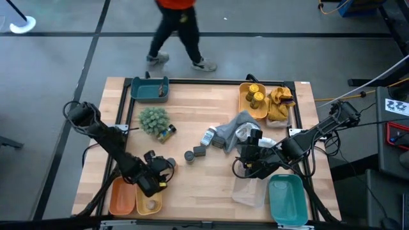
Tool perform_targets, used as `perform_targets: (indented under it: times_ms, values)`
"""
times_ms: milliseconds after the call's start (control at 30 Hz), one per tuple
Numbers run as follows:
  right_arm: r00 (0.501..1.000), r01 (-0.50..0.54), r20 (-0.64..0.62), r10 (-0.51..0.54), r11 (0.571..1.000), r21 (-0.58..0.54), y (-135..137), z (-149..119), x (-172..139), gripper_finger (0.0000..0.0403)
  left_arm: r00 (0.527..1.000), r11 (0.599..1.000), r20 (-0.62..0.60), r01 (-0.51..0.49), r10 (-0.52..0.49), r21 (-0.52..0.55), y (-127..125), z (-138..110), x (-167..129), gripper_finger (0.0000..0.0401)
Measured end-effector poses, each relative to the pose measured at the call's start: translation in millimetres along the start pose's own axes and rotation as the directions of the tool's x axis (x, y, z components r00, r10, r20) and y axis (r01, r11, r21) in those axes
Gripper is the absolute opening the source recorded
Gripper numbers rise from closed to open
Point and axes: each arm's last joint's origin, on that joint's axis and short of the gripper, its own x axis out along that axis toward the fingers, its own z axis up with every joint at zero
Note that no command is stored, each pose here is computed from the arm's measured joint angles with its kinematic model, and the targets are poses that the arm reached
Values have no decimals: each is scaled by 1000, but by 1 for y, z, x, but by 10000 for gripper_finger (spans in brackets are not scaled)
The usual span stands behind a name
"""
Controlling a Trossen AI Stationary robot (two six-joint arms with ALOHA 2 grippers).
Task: Sort spices by type
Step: Put the black seasoning bottle into the transparent bin
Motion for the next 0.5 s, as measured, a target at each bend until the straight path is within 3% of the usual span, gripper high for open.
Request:
perform_targets:
  times_ms: [500]
  values:
    - [1000, 0, 0, 0, 1000, 0, 0, 0, 0, 257, 1000, 1000, 18, -14, 14, 9, 6, 20, 12, 224]
